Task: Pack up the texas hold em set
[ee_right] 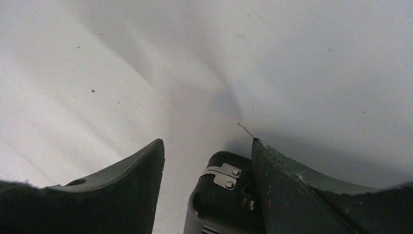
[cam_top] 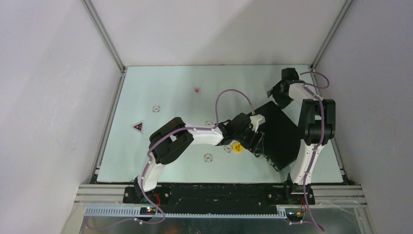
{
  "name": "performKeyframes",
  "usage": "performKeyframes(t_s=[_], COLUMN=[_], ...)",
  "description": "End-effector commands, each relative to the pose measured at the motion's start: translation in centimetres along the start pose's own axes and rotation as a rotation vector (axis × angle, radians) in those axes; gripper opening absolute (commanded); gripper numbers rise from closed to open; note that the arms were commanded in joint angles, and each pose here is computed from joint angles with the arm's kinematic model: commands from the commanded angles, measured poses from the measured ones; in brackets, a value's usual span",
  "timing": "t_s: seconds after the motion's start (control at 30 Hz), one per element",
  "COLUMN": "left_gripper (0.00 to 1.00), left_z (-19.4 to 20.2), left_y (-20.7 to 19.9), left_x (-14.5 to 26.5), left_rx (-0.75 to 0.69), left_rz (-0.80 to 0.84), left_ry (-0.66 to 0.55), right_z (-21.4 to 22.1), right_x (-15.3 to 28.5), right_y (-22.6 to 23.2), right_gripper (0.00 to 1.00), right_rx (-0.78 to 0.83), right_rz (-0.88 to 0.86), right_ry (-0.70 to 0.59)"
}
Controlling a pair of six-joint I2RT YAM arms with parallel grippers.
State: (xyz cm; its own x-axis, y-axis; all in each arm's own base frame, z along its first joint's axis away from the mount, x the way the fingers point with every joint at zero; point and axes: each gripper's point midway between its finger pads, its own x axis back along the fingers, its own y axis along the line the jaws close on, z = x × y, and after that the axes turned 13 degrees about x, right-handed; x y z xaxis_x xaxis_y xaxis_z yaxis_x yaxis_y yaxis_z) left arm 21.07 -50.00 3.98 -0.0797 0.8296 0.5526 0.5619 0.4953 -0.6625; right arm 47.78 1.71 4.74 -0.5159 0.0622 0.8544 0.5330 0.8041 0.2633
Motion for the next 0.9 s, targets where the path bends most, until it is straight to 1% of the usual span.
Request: performKeyframes(t_s=[0.0, 0.33, 0.57, 0.63, 0.77, 0.87], left_gripper=[0.76, 0.77, 0.78, 0.77, 0.78, 0.78], left_z=[-7.4, -11.0, -13.5, -14.1, -14.9, -15.3], left_y=[2.5, 5.1, 8.2, 9.1, 11.0, 11.5], left_x=[1.0, 2.4, 3.9, 4.4, 5.4, 6.0], left_rx=[0.005, 0.061, 0.112, 0.128, 0.157, 0.163], left_rz=[-0.056, -0.122, -0.188, -0.201, -0.233, -0.235], left_ry=[-0.205, -0.269, -0.311, -0.317, -0.337, -0.342], right_z=[4.1, 4.3, 4.4, 3.4, 2.7, 2.3], right_x=[0.7, -0.2, -1.4, -1.1, -1.0, -0.7], right_y=[4.5, 9.0, 11.3, 12.7, 14.4, 15.1], right_gripper=[0.69, 0.69, 0.68, 0.68, 0.68, 0.68], right_rx=[0.038, 0.102, 0.131, 0.142, 0.185, 0.211], right_rz=[-0.088, -0.110, -0.123, -0.150, -0.182, -0.200], right_ry=[0.153, 0.180, 0.206, 0.187, 0.183, 0.180])
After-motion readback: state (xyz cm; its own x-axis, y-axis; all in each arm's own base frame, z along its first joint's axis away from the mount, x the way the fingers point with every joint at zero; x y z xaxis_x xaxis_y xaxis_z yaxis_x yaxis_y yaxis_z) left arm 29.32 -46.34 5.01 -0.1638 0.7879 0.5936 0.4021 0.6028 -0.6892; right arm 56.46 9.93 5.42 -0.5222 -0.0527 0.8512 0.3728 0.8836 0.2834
